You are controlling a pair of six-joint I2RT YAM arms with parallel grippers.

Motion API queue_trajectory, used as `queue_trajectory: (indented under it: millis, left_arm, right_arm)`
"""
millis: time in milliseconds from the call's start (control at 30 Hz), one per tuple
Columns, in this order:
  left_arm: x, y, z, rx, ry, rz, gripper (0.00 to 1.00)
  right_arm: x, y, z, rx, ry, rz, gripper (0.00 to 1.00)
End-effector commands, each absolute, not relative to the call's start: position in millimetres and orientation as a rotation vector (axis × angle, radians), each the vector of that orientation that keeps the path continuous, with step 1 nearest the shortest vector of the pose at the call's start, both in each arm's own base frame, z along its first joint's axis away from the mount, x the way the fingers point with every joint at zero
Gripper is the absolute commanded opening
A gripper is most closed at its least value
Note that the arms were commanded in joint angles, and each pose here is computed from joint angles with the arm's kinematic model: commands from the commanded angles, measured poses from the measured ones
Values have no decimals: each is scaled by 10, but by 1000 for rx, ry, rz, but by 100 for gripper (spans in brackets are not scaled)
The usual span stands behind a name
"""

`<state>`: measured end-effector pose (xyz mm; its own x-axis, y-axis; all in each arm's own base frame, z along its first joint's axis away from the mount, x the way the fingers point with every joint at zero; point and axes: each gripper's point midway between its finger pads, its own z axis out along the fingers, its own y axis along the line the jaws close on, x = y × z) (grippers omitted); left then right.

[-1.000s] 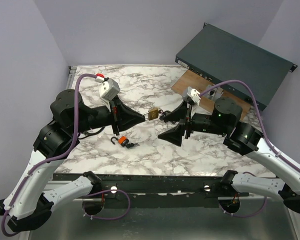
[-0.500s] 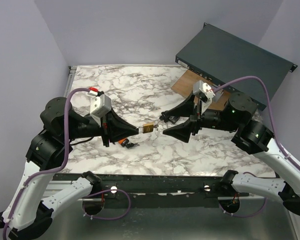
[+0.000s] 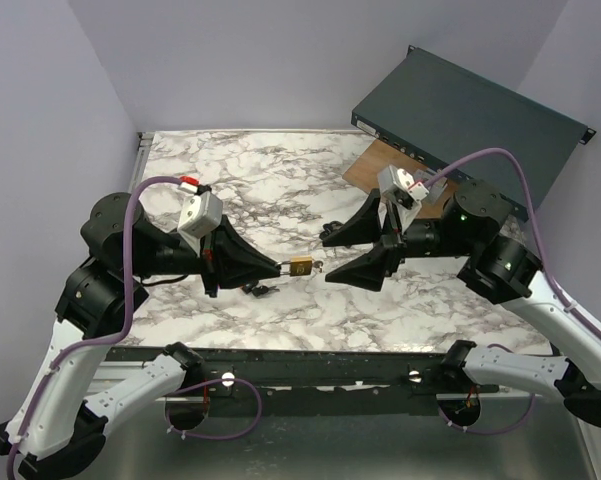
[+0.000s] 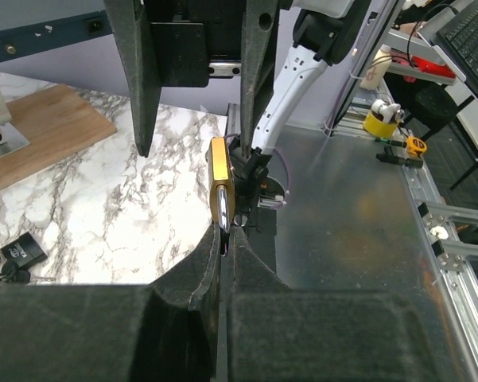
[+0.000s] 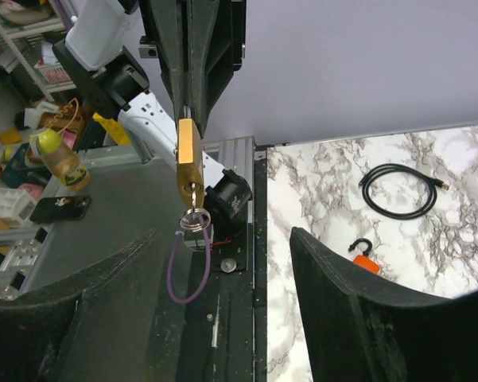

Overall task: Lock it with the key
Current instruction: Lock the lock.

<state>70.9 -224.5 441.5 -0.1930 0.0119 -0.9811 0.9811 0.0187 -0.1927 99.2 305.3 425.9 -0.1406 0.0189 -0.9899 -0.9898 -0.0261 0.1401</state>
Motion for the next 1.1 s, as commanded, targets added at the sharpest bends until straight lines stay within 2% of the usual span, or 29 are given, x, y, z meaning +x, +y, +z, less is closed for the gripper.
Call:
queue_trajectory:
  millis: [0,367,533,1067]
  left_arm:
    - [680,-2268,4456,1137,1329,-1362,0]
    - [769,-2303,4430,1109,1356,-1355,0]
    - [796,-2313,4438,1099,1362,-1353,0]
    - [841,-2313,4454,1075,1368,-1333,0]
  right_arm:
    - [932,3076,4451,-1155,1214,1388,64]
    - [880,3120,4507,-1164,1190,1451,52]
    - [895,3152,4469,-1167,1205,1463,42]
    - [925,3142,4350,-1165,1258,1442,39]
